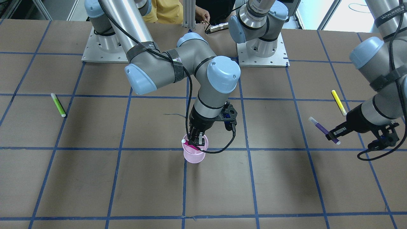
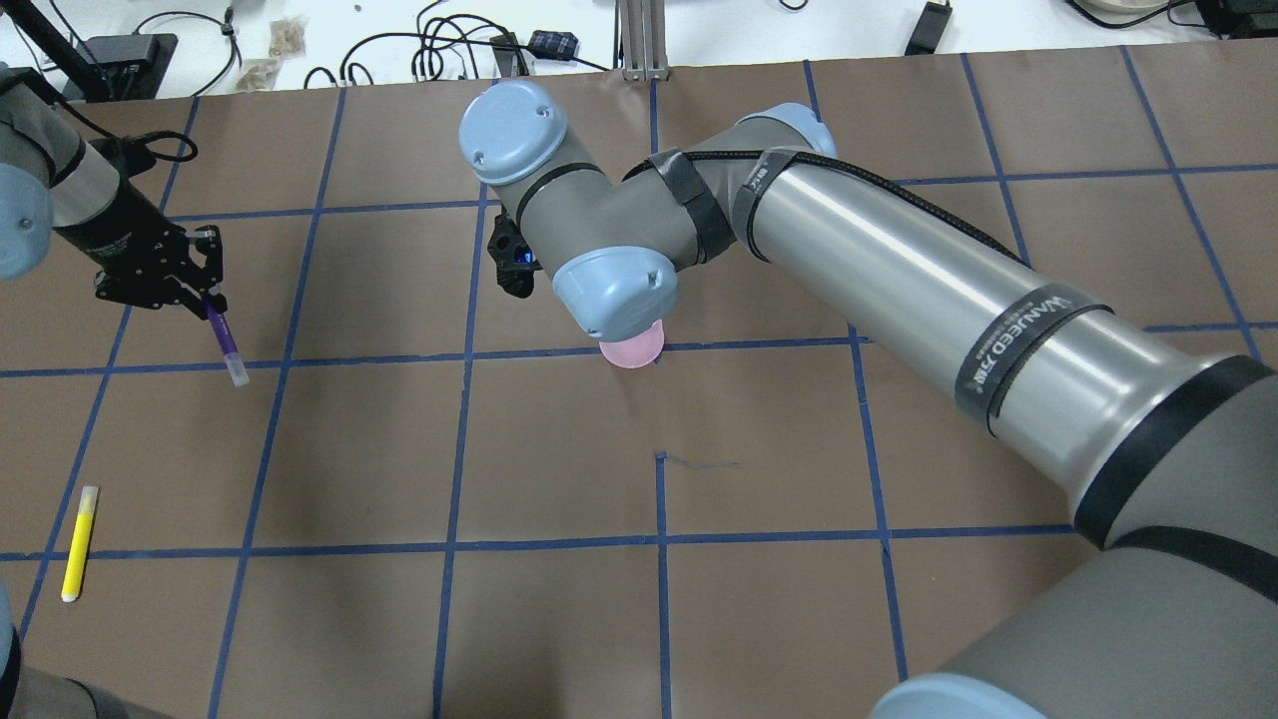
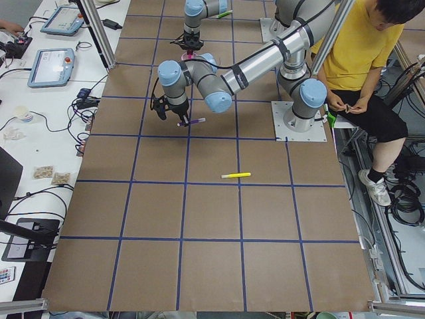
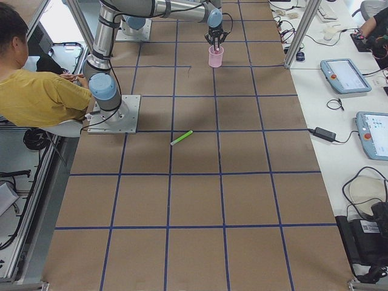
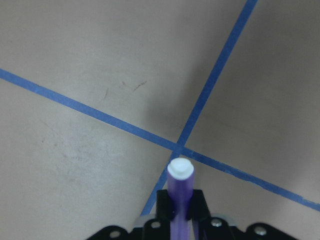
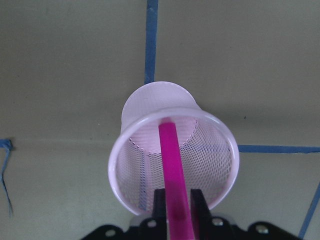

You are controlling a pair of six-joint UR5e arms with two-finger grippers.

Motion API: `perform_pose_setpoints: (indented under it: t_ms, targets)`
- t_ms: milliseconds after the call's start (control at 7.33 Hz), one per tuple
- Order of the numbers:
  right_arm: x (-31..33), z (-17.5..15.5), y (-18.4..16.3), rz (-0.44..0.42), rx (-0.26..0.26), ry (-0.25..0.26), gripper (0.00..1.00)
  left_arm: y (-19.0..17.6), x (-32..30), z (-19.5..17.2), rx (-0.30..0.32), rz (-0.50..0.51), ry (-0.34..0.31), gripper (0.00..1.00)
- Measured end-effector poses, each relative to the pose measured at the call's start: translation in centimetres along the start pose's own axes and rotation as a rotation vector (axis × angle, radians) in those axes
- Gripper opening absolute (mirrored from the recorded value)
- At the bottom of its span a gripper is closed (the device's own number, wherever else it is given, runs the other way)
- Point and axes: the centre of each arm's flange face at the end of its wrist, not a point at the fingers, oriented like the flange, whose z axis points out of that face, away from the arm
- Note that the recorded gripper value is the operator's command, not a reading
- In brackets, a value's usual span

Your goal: Insert purple and pink pens into pink cup

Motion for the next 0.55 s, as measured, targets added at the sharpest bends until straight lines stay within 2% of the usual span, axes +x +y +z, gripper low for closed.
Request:
perform_pose_setpoints:
  t_ms: [273, 545]
  targets:
    - [0.6, -2.1, 1.5, 0.019, 0.011, 0.023, 1.0, 0.8, 0.9, -1.6, 0.028, 0.012, -0.002, 0.0]
    - [2.0, -6.0, 6.6, 0.092, 0.027, 0.064, 1.0, 2.8, 5.6, -3.4, 0.063, 0.018, 0.012, 0.0]
